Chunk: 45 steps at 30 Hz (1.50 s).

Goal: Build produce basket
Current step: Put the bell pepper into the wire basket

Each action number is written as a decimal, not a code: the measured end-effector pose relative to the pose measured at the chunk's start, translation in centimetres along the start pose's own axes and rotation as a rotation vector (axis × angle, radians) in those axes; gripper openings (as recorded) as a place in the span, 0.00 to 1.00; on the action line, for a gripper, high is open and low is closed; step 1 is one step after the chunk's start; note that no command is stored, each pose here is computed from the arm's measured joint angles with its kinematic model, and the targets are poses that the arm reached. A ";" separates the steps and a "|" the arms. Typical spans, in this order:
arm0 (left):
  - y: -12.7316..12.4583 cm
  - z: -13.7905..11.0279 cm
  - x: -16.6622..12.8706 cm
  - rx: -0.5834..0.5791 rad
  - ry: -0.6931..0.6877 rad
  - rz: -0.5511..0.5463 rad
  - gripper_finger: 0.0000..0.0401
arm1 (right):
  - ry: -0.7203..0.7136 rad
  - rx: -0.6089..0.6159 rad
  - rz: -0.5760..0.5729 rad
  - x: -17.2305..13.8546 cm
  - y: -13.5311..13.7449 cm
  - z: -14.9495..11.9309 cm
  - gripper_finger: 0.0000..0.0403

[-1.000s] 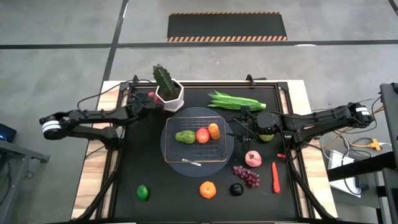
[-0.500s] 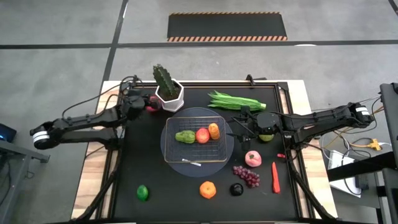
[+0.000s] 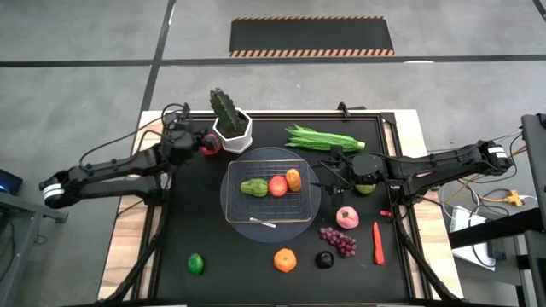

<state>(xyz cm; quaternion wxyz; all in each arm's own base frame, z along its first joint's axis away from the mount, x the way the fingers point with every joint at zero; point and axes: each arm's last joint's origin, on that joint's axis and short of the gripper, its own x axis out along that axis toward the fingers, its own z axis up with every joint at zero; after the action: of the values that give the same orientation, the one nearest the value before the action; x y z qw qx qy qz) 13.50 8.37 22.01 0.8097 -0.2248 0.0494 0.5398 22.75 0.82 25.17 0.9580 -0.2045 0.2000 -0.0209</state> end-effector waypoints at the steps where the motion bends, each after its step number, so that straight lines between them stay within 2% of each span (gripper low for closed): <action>1: 0.0 -0.1 0.0 0.008 0.011 0.006 0.00 | 0.001 0.000 0.000 0.0 0.0 0.0 0.57; 13: 0.8 -1.7 0.5 0.059 0.139 0.100 0.00 | 0.003 0.000 0.001 0.0 0.1 -0.1 0.57; 16: 0.8 -2.1 0.7 0.057 0.171 0.102 0.03 | 0.000 0.000 0.000 0.0 0.0 -0.1 0.57; 19: 0.7 -2.2 0.8 0.060 0.183 0.106 0.12 | 0.000 0.000 0.000 0.0 0.0 -0.1 0.57; 27: 0.6 -3.1 1.6 0.067 0.238 0.124 0.48 | 0.000 0.008 0.000 0.0 0.0 -0.1 0.57; 32: 0.6 -4.0 2.3 0.117 0.285 0.158 0.62 | 0.000 0.009 0.000 0.0 0.0 -0.1 0.57; 34: 0.5 -4.4 2.6 0.219 0.321 0.149 0.65 | 0.001 0.009 0.000 0.0 0.0 -0.1 0.57; 39: 0.5 -4.8 2.5 0.580 0.459 0.032 0.66 | 0.001 0.015 0.000 0.0 0.0 -0.1 0.57; 45: 0.1 -4.2 2.5 0.900 0.431 -0.054 0.66 | 0.000 0.015 0.000 0.0 0.0 -0.1 0.57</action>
<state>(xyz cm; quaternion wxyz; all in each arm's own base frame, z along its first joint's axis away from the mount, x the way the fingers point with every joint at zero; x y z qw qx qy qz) 15.13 8.76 17.38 0.8115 0.0395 0.4378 0.3852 22.73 0.82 25.06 0.9594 -0.1974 0.2000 -0.0224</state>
